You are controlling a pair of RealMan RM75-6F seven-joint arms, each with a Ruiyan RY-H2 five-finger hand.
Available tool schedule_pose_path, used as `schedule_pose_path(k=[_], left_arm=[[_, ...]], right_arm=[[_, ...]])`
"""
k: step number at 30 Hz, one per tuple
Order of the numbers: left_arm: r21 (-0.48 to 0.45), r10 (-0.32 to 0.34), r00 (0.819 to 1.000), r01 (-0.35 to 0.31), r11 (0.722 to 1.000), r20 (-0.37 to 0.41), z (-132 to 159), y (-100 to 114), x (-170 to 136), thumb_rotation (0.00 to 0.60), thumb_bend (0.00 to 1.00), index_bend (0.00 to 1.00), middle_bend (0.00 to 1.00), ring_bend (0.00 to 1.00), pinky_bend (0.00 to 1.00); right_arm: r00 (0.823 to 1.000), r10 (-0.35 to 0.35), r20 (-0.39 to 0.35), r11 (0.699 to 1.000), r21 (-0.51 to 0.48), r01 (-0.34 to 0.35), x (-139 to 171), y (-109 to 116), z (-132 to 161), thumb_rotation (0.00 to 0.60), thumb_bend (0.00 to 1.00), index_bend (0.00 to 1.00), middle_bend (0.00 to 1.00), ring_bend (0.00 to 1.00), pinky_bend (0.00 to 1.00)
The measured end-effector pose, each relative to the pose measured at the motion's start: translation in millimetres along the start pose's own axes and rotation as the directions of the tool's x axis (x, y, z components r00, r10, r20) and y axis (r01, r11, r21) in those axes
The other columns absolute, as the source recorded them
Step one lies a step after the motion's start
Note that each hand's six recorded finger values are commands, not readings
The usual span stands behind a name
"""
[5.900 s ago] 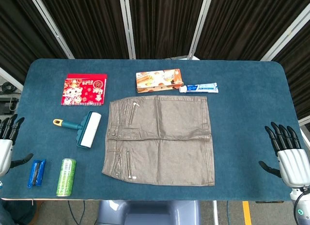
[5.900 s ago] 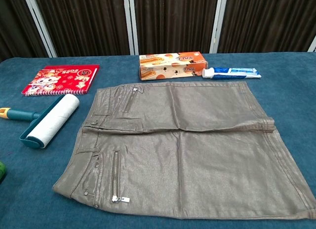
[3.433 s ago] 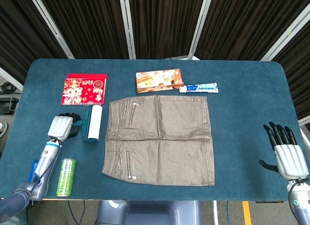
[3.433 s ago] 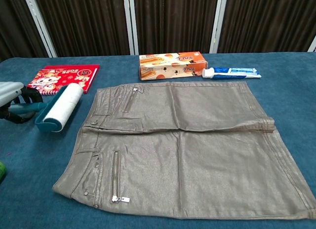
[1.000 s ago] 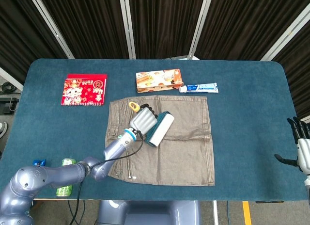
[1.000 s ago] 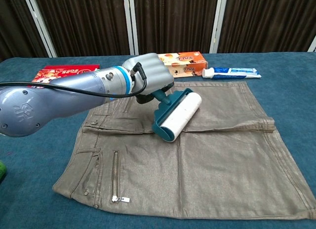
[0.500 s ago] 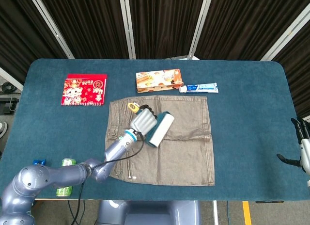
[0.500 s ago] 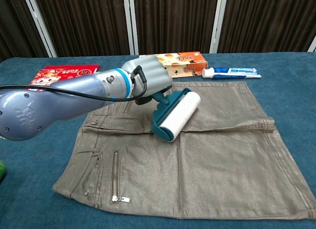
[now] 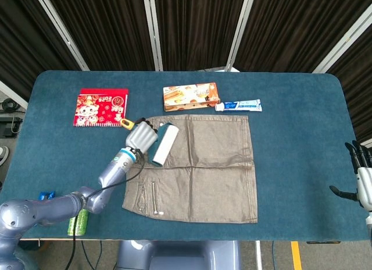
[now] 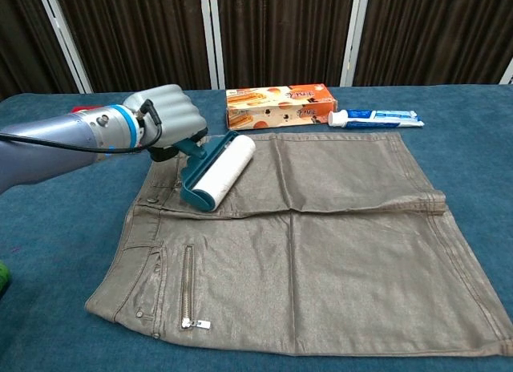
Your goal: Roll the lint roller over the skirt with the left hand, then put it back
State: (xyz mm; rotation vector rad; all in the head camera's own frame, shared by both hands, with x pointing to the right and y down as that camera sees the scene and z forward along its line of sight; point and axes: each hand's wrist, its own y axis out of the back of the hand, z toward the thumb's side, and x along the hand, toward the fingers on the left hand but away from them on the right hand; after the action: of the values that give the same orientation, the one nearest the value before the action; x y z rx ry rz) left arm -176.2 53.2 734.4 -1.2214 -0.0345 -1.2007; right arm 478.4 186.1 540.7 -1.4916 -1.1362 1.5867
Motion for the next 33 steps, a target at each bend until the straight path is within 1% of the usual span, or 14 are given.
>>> schedule_pose_path(k=[1, 8, 10, 13, 18, 24, 27, 28, 33], left_arm=[[0.0, -0.01, 1.0, 0.01, 1.0, -0.011, -6.8, -6.5, -2.1, 0.6, 0.95, 0.64, 0.45, 0.38, 0.45], [0.012, -0.038, 0.998, 0.038, 0.999, -0.045, -29.4, -26.2, -9.4, 0.6, 0.96, 0.64, 0.45, 0.38, 0.45], [0.006, -0.046, 0.998, 0.046, 0.999, -0.051, -32.4, -30.3, -11.0, 0.6, 0.96, 0.64, 0.45, 0.38, 0.45], [0.004, -0.041, 0.998, 0.041, 0.999, -0.042, -29.5, -29.0, -11.6, 0.6, 0.96, 0.64, 0.45, 0.38, 0.45], [0.004, -0.015, 1.0, 0.015, 1.0, -0.01, -12.1, -14.8, -7.3, 0.6, 0.96, 0.64, 0.45, 0.38, 0.45], [0.017, 0.029, 0.999, -0.029, 0.999, 0.039, 18.3, 11.7, 0.9, 0.6, 0.95, 0.64, 0.45, 0.38, 0.45], [0.019, 0.049, 0.997, -0.05, 0.999, 0.062, 33.7, 25.2, 5.3, 0.6, 0.96, 0.64, 0.45, 0.38, 0.45], [0.029, 0.062, 0.995, -0.064, 0.998, 0.078, 42.5, 33.2, 7.5, 0.6, 0.96, 0.64, 0.45, 0.38, 0.45], [0.052, 0.099, 0.987, -0.106, 0.993, 0.127, 71.2, 57.7, 12.8, 0.6, 0.96, 0.64, 0.45, 0.38, 0.45]], right_arm=[[1.0, 0.001, -0.001, 1.0, 0.001, -0.001, 0.1, -0.3, 0.6, 0.6, 0.0, 0.0, 0.0, 0.0, 0.0], [1.0, 0.003, -0.007, 1.0, 0.005, -0.002, 0.2, -1.4, 3.6, 0.6, 0.0, 0.0, 0.0, 0.0, 0.0], [1.0, 0.005, -0.006, 1.0, 0.006, -0.005, -0.3, -2.1, 3.6, 0.6, 0.0, 0.0, 0.0, 0.0, 0.0], [1.0, 0.006, -0.007, 1.0, 0.008, -0.006, -1.1, -2.7, 4.2, 0.6, 0.0, 0.0, 0.0, 0.0, 0.0], [1.0, 0.008, -0.003, 1.0, 0.005, -0.008, -2.1, -2.9, 3.3, 0.6, 0.0, 0.0, 0.0, 0.0, 0.0], [1.0, 0.007, 0.004, 1.0, 0.0, -0.007, -2.9, -1.8, 0.3, 0.6, 0.0, 0.0, 0.0, 0.0, 0.0], [1.0, 0.007, 0.005, 1.0, -0.001, -0.007, -3.2, -1.5, -0.6, 0.6, 0.0, 0.0, 0.0, 0.0, 0.0], [1.0, 0.006, 0.006, 1.0, -0.002, -0.006, -3.2, -1.2, -0.8, 0.6, 0.0, 0.0, 0.0, 0.0, 0.0], [1.0, 0.001, 0.014, 1.0, -0.006, -0.001, -3.1, 1.0, -3.9, 0.6, 0.0, 0.0, 0.0, 0.0, 0.0]])
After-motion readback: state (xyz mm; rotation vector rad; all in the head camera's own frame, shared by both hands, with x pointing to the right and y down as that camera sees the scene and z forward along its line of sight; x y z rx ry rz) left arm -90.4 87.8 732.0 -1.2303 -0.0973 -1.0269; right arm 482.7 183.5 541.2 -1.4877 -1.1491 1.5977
